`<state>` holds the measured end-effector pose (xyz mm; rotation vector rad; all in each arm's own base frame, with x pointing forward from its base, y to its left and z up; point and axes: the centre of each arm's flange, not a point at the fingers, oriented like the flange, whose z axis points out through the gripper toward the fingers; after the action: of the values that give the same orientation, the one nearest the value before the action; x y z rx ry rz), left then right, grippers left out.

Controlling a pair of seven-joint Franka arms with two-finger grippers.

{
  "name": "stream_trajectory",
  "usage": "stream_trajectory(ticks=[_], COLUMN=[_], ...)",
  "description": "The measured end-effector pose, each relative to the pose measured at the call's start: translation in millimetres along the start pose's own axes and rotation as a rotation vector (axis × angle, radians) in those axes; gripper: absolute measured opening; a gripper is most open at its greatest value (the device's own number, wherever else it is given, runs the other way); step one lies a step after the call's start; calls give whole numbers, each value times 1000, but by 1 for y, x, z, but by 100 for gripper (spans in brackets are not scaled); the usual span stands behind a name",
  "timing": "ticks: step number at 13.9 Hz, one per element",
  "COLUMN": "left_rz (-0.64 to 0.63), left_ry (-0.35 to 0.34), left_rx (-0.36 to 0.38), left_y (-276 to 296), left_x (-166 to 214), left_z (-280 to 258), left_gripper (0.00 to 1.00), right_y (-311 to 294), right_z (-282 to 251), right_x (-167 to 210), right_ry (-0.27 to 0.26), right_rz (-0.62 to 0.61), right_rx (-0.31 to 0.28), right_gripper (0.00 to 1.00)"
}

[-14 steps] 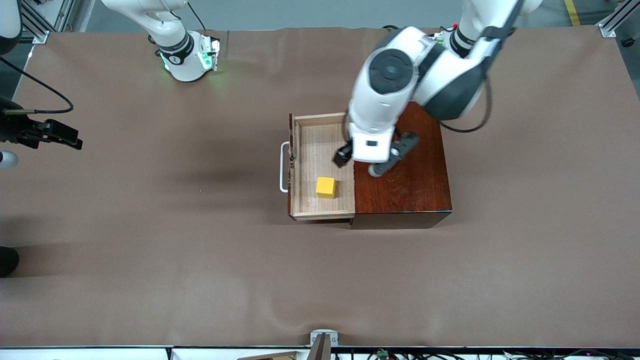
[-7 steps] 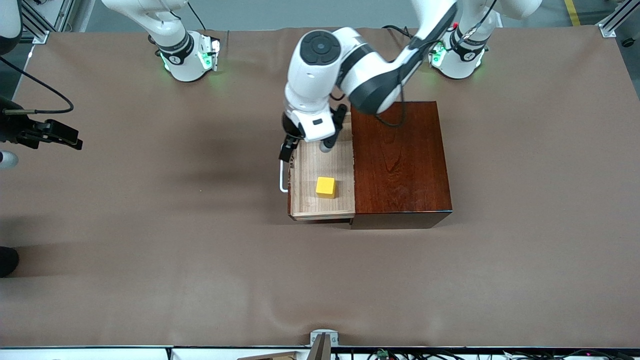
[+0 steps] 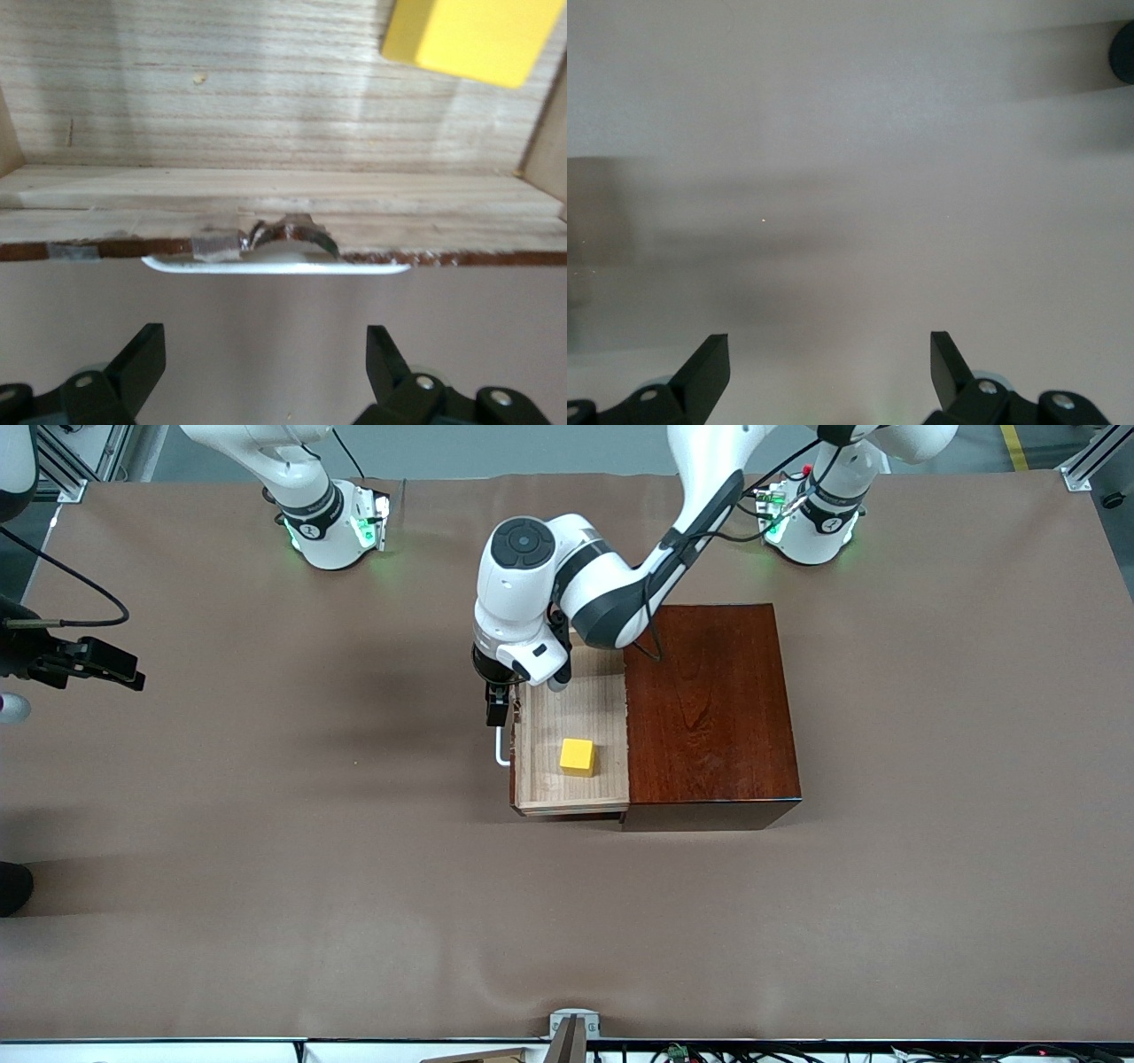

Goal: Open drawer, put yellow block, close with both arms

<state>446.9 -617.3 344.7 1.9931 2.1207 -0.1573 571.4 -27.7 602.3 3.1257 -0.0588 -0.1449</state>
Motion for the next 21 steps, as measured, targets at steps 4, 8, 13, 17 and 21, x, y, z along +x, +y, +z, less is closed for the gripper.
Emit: stream_trajectory(ticks=[4,8,13,17,21], left_rz=[3,34,60,76,65], left_ry=[10,20,51,76,139], left_rx=[-16,-14,-27,-19,-8], left_y=[6,2,2,2,13], left_x=[6,8,11,11,20], left_z=[21,40,43,41,32], left_gripper=[100,100,100,100,100], right_y=[0,1,1,1,2], right_z=[0,0,0,1,1], right_x=[0,0,0,0,0], right_ry=[0,-1,-1,-2,-2], right_rz=[1,1,2,3,4], right_rx=[0,-1,-1,-1,-1], right_gripper=[100,100,100,100,100])
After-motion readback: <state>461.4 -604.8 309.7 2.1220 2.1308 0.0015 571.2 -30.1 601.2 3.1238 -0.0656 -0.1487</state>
